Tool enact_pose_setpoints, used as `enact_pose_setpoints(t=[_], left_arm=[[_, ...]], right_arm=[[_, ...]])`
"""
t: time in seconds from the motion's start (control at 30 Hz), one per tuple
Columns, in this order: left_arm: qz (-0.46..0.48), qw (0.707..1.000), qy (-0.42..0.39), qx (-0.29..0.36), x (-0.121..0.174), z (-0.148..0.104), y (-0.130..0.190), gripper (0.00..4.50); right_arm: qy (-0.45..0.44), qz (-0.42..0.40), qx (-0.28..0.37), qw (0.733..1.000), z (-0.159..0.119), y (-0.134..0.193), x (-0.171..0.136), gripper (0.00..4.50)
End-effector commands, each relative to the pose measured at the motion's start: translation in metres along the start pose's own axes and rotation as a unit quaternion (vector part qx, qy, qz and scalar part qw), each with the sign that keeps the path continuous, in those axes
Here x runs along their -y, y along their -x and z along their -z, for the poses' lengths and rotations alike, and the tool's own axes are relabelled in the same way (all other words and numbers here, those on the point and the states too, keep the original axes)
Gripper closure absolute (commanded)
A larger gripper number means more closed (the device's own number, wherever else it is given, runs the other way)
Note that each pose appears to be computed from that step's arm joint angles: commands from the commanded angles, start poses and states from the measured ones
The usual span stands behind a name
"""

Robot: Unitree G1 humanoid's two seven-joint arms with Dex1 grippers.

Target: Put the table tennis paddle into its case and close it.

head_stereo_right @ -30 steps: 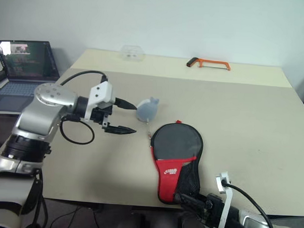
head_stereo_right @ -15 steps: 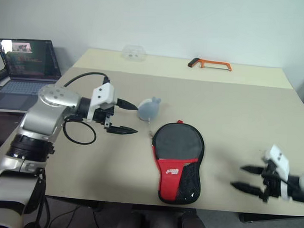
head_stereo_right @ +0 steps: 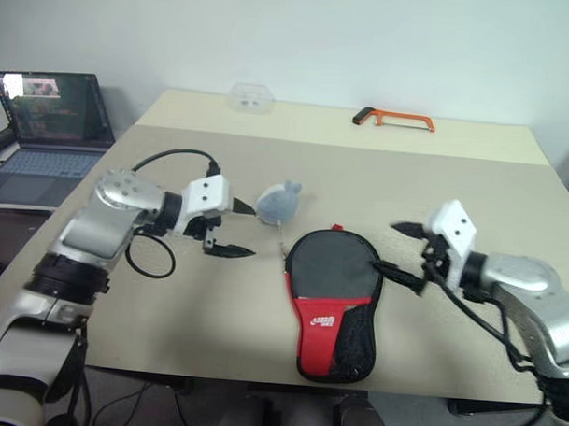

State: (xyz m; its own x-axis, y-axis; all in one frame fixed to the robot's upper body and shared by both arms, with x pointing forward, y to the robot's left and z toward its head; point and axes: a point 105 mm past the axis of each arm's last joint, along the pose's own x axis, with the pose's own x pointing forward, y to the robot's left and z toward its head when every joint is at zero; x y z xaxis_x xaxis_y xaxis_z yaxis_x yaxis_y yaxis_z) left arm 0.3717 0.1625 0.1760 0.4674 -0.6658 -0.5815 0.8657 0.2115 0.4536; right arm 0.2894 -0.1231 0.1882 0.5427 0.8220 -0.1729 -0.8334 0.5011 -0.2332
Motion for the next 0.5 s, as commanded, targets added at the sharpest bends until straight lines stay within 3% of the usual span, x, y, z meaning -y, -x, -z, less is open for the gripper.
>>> enact_pose_setpoints(t=[0.03, 0.27, 0.5], left_arm=[[-0.114, 0.993, 0.011, -0.023, -0.034, 0.006, 0.007, 0.00], [-0.163, 0.984, 0.063, 0.015, -0.041, -0.003, -0.006, 0.00], [-0.152, 0.982, 0.099, 0.046, -0.036, -0.023, -0.038, 0.00]], right_arm=[[-0.015, 0.007, 0.004, 1.000, 0.004, -0.033, -0.010, 0.07], [-0.075, 0.023, 0.017, 0.997, 0.036, -0.072, -0.029, 0.07], [-0.147, 0.061, -0.059, 0.986, 0.089, -0.093, -0.028, 0.07]])
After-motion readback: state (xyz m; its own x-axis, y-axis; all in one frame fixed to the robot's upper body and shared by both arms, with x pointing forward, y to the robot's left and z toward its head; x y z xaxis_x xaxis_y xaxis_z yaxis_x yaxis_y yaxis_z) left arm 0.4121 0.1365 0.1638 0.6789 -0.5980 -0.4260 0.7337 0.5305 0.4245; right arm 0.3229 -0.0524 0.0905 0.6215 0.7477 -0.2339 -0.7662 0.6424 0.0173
